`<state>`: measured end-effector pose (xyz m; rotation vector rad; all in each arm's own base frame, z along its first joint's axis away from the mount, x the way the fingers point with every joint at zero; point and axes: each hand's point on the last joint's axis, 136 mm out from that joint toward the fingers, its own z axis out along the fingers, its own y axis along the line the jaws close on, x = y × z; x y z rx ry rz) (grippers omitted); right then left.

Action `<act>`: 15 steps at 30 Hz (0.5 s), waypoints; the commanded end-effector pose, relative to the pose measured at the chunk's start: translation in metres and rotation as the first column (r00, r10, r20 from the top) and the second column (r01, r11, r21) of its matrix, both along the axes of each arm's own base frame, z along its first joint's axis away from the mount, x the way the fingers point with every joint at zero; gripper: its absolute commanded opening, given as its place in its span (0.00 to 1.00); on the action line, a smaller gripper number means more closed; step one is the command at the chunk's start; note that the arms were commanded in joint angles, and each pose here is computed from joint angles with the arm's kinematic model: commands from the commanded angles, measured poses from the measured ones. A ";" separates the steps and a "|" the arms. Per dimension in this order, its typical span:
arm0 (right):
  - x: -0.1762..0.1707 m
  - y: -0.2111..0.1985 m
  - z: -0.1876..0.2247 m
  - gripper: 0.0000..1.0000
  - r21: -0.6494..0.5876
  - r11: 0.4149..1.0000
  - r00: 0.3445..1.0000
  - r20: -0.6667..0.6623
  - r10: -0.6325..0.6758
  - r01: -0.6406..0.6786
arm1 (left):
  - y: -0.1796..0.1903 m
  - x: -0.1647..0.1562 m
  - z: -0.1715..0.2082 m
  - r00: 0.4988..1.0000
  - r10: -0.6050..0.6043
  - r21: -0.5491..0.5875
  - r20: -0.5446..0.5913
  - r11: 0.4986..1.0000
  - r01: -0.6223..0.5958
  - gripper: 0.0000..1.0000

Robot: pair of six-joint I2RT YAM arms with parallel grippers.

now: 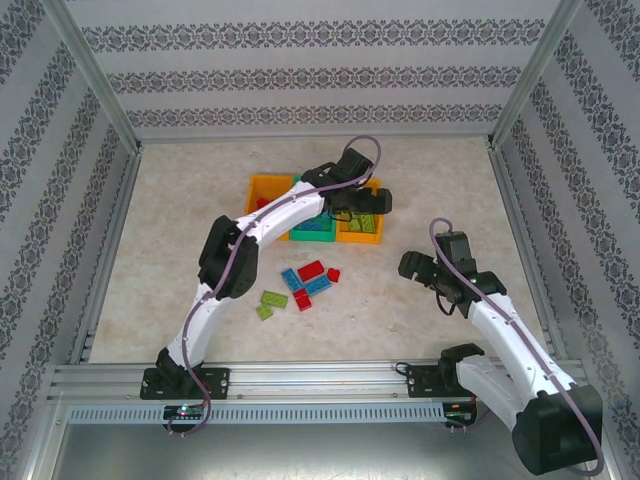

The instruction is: Sort the legos into containers by color

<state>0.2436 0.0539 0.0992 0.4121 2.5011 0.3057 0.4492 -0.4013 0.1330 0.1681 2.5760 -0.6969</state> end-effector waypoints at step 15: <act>0.010 0.160 -0.002 0.90 -0.185 0.797 0.812 -0.009 0.584 -0.575 | 0.104 -0.018 0.059 0.970 0.172 0.027 0.173 0.983 -0.179 0.99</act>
